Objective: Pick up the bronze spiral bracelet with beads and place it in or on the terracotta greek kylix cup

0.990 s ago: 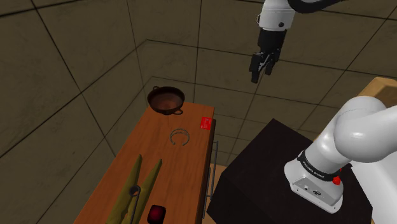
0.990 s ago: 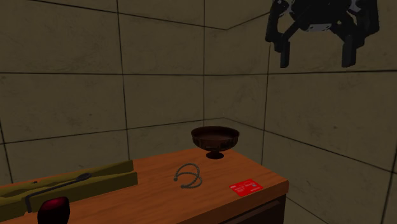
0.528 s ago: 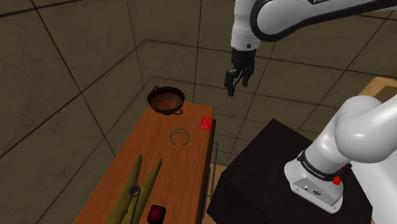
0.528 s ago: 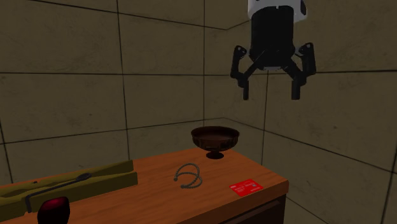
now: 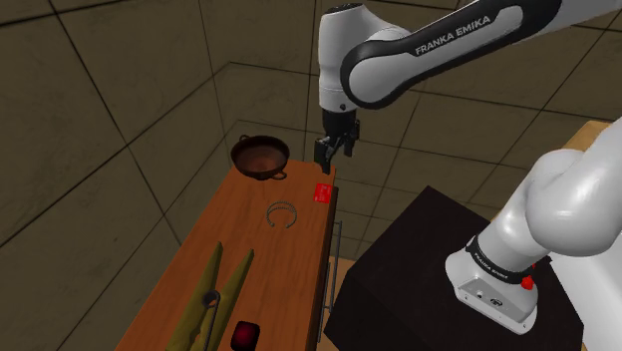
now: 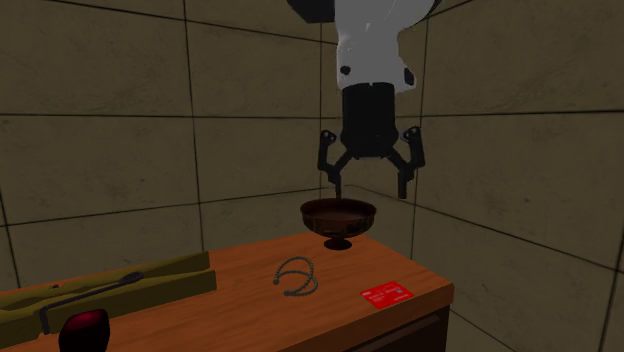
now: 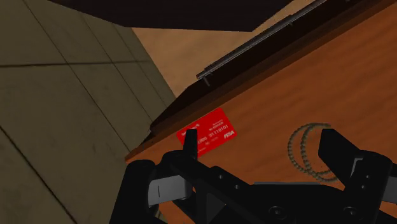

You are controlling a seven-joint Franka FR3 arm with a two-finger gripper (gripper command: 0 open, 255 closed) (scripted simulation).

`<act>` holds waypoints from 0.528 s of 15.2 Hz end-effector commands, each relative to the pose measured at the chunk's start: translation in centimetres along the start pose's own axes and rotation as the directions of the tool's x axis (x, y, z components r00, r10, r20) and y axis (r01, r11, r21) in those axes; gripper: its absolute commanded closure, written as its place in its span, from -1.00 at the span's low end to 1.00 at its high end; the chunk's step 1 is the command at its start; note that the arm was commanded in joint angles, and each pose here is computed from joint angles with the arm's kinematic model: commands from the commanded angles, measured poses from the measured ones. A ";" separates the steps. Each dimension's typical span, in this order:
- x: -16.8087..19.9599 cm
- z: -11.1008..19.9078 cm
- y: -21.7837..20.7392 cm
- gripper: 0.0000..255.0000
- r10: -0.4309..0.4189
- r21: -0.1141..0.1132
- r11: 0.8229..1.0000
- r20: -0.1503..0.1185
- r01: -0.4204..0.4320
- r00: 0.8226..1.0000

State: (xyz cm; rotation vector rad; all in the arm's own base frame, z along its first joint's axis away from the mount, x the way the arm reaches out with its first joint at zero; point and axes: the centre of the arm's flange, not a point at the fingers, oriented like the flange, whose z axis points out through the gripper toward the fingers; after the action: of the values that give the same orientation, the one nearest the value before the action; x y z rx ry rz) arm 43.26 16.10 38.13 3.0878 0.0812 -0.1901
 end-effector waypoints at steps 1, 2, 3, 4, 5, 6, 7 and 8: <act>1.5 1.5 -2.0 -1.00 -0.013 -0.006 1.000 -0.002 0.013 1.000; 2.2 2.3 -2.8 -1.00 -0.019 -0.010 1.000 -0.003 0.019 1.000; 2.9 3.0 -3.7 -1.00 -0.025 -0.013 1.000 -0.003 0.025 1.000; 3.6 3.8 -4.5 -1.00 -0.032 -0.017 0.999 -0.004 0.032 0.999; 4.3 4.6 -5.4 -1.00 -0.038 -0.020 0.999 -0.004 0.038 0.999; 5.0 5.3 -6.2 -1.00 -0.044 -0.024 0.999 -0.005 0.044 0.999; 5.7 6.1 -7.1 -1.00 -0.050 -0.028 0.998 -0.005 0.050 0.999; 6.4 6.9 -7.9 -1.00 -0.056 -0.031 0.998 -0.006 0.056 0.998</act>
State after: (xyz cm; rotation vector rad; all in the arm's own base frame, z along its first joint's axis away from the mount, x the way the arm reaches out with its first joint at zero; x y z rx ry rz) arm 47.64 22.97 31.23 3.0604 0.1610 -0.1813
